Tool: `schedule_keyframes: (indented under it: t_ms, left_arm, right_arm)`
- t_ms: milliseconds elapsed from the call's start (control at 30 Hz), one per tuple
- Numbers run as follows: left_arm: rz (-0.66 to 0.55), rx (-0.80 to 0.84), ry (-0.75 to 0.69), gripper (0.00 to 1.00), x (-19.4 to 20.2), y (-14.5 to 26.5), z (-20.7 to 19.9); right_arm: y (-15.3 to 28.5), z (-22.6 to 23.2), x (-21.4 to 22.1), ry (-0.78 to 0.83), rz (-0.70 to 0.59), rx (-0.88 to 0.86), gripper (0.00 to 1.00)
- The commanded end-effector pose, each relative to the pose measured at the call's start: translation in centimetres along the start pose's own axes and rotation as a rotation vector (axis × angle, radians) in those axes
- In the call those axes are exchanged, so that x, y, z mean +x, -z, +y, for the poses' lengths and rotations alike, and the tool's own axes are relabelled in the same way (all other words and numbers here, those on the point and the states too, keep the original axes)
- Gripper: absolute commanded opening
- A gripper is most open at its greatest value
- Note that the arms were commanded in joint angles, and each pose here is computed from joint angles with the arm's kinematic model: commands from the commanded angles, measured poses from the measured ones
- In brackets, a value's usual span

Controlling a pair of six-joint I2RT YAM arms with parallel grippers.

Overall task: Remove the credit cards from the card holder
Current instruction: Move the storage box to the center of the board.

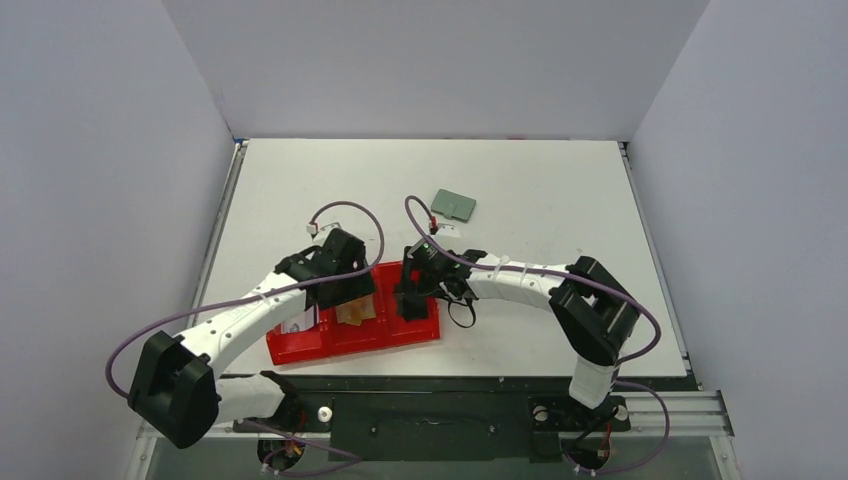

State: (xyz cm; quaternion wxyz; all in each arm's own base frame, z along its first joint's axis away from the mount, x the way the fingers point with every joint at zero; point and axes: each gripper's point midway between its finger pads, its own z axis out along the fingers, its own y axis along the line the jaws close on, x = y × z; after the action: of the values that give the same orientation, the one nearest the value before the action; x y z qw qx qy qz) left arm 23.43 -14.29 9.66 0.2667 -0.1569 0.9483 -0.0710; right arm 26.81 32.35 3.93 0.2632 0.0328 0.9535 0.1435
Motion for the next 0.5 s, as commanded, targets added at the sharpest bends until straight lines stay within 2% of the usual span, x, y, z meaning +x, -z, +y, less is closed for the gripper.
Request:
schedule_keyframes:
  t_ms: [0,233,467]
  left_arm:
    - [-0.033,0.009,0.094,0.71,-1.6,-2.2,-0.4]
    - [-0.045,-0.053,0.199,0.72,-4.0,-5.2,1.6]
    - [-0.098,-0.11,0.343,0.72,-8.5,-7.3,3.3]
  right_arm:
    - [2.4,1.8,-2.2,-0.029,-0.084,-0.08,0.94]
    - [5.5,1.3,-5.0,-0.041,-0.155,-0.105,0.94]
    - [7.4,0.9,-6.9,-0.042,-0.187,-0.124,0.94]
